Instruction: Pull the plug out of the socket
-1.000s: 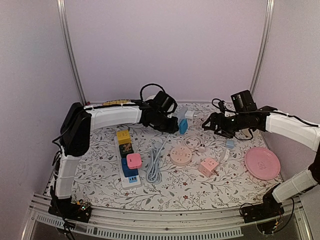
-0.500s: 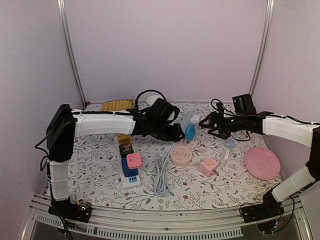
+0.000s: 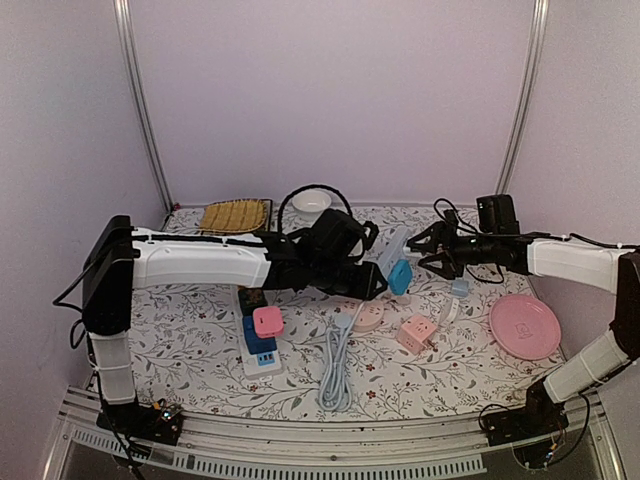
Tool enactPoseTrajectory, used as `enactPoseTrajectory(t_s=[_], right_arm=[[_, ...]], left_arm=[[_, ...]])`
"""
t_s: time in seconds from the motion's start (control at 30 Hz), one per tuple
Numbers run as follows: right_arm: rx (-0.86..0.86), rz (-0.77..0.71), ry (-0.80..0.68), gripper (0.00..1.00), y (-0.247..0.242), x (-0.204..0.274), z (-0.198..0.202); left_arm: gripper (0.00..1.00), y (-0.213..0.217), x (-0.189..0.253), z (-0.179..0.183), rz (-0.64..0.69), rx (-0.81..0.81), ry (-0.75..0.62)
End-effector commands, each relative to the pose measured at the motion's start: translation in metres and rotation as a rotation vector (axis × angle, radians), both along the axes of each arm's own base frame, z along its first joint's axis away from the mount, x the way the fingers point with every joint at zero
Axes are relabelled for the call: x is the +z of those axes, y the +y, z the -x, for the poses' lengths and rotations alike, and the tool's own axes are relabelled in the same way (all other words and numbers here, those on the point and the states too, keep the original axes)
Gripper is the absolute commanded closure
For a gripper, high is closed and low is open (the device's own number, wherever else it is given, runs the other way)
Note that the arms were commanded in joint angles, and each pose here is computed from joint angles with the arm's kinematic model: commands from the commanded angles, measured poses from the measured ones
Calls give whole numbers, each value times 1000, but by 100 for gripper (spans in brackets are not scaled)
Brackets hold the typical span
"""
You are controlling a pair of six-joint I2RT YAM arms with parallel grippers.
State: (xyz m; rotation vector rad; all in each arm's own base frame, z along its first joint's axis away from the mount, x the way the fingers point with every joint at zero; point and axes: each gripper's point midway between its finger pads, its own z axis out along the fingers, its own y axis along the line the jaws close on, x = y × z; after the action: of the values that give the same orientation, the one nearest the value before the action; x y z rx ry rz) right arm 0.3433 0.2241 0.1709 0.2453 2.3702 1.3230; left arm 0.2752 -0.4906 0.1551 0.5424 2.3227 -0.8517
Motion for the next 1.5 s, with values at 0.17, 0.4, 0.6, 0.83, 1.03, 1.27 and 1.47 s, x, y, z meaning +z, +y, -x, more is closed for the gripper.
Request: enactPoseTrajectory(t_s=[0.17, 0.4, 0.6, 0.83, 1.03, 1.27, 1.47], right_arm=[[-13, -85, -2, 45, 5, 11, -6], [-18, -105, 1, 75, 5, 13, -4], [-14, -117, 11, 96, 5, 14, -1], [3, -129, -6, 97, 8, 22, 1], [25, -102, -47, 97, 15, 31, 4], [48, -34, -88, 97, 17, 32, 6], [93, -107, 23, 97, 9, 17, 8]], left_arm=[[100, -11, 43, 1, 84, -18, -101], [100, -6, 38, 3, 65, -13, -101], [100, 13, 25, -7, -5, 95, -83], [100, 34, 2, -19, -96, 237, -36], [100, 44, -10, -24, -106, 296, 46], [100, 50, -13, -32, -98, 311, 68], [100, 61, -33, -36, -199, 326, 37]])
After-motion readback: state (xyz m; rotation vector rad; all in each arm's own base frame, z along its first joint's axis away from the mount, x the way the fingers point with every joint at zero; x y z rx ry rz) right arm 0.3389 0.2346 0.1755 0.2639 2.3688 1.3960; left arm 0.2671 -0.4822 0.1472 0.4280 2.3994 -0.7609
